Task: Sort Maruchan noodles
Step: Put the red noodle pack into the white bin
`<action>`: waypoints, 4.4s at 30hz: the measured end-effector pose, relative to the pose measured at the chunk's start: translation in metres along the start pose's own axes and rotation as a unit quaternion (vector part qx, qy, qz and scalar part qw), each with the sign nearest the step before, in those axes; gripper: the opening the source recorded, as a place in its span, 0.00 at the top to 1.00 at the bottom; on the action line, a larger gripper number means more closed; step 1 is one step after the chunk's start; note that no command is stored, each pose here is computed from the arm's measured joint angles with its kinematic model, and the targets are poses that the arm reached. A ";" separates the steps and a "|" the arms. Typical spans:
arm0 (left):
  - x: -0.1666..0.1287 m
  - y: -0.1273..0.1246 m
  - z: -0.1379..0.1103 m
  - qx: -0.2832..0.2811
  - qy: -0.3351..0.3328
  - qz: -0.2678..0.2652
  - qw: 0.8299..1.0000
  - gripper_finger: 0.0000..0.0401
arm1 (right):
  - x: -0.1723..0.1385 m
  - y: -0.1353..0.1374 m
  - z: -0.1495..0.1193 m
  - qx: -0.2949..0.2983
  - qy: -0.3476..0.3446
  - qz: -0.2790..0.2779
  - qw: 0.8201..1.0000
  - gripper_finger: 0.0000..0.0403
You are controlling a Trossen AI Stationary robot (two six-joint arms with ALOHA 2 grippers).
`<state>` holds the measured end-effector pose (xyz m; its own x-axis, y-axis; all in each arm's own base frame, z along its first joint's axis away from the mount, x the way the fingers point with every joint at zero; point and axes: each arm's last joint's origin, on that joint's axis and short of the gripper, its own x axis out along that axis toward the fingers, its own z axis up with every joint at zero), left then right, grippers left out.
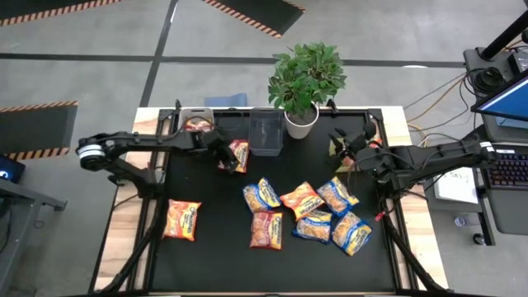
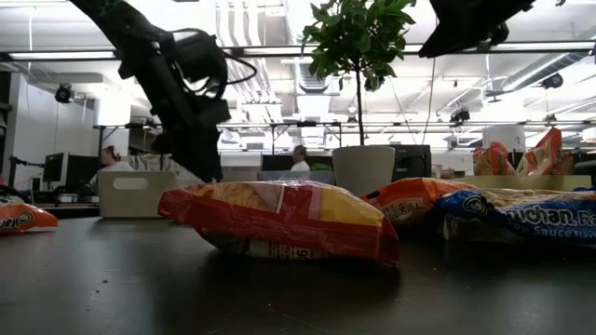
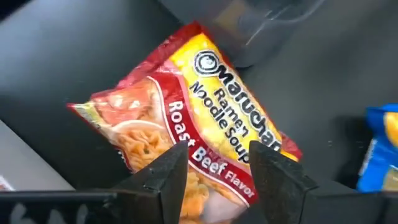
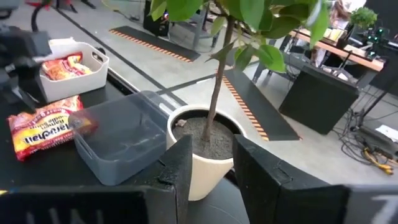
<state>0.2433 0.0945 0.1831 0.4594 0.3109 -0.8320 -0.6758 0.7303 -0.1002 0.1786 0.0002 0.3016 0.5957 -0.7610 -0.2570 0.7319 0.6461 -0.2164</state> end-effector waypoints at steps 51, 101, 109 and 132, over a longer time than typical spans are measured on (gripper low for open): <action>-0.011 -0.012 -0.004 0.058 -0.050 0.079 0.994 0.72 | 0.001 0.001 -0.003 -0.028 0.005 -0.001 1.000 0.75; -0.039 -0.019 0.001 -0.063 0.039 -0.155 0.985 0.90 | 0.001 0.001 -0.003 -0.039 0.006 0.002 0.999 0.75; -0.044 -0.056 -0.032 -0.122 0.106 -0.160 0.974 0.89 | 0.001 0.002 -0.004 -0.044 0.008 0.015 0.999 0.75; -0.028 -0.040 -0.056 -0.157 0.073 -0.041 0.984 0.31 | 0.001 0.003 -0.004 -0.048 0.011 0.027 0.998 0.75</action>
<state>0.2255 0.0225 0.1794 0.4477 0.1508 -0.8814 -0.7951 0.5181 -0.3152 0.1797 0.0013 0.2967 0.6256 -0.7237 -0.2913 0.6625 0.6901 -0.2915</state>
